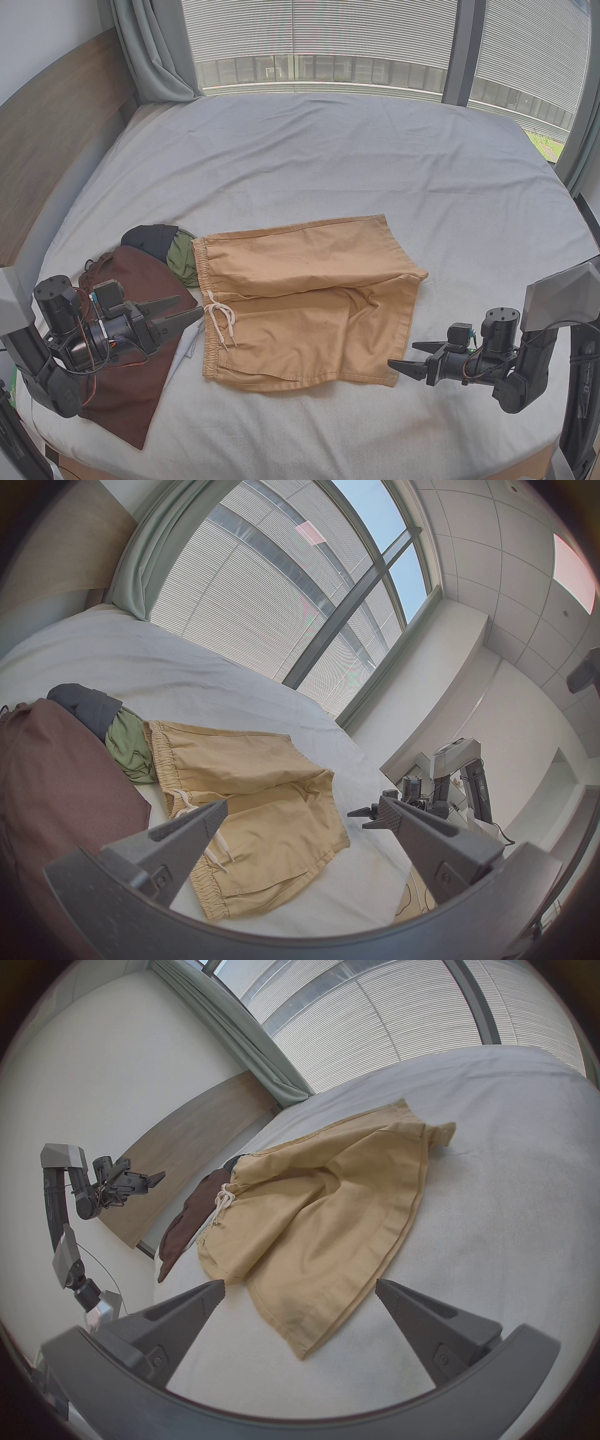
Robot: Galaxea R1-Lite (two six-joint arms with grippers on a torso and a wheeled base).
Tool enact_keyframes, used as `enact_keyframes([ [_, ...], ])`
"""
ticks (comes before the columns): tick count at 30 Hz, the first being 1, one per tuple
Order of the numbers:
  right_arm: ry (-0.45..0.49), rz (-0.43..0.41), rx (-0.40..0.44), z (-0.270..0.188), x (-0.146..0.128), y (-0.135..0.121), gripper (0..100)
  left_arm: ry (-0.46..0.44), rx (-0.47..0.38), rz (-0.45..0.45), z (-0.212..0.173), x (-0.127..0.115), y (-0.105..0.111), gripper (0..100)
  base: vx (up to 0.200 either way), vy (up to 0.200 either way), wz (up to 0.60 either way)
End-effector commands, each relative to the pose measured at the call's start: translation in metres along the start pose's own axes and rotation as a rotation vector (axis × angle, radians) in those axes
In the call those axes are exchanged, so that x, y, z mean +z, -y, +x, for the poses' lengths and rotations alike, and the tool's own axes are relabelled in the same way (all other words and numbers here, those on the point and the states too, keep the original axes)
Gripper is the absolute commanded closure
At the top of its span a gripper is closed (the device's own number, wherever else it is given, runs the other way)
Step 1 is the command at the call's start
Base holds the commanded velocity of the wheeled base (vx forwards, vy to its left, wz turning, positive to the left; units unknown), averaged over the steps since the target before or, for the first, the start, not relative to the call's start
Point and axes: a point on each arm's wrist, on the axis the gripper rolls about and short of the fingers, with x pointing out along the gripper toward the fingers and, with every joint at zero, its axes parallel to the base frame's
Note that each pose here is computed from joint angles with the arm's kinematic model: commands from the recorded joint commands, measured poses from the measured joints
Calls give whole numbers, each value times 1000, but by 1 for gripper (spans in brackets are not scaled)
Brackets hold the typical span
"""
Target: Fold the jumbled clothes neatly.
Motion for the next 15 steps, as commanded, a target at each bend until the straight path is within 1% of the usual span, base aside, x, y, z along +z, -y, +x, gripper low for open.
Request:
enact_keyframes([
  [1,-32,27,14,-3,-7,-4,0,-1,2,-2,0,0,-1,0,0,0,0],
  [9,-68,90,32,-2,-15,-12,0,-2,2,-3,0,-1,0,0,0,0,0],
  [15,-86,102,27,1,-22,-9,0,-2,2,-3,0,-1,0,0,0,0,0],
])
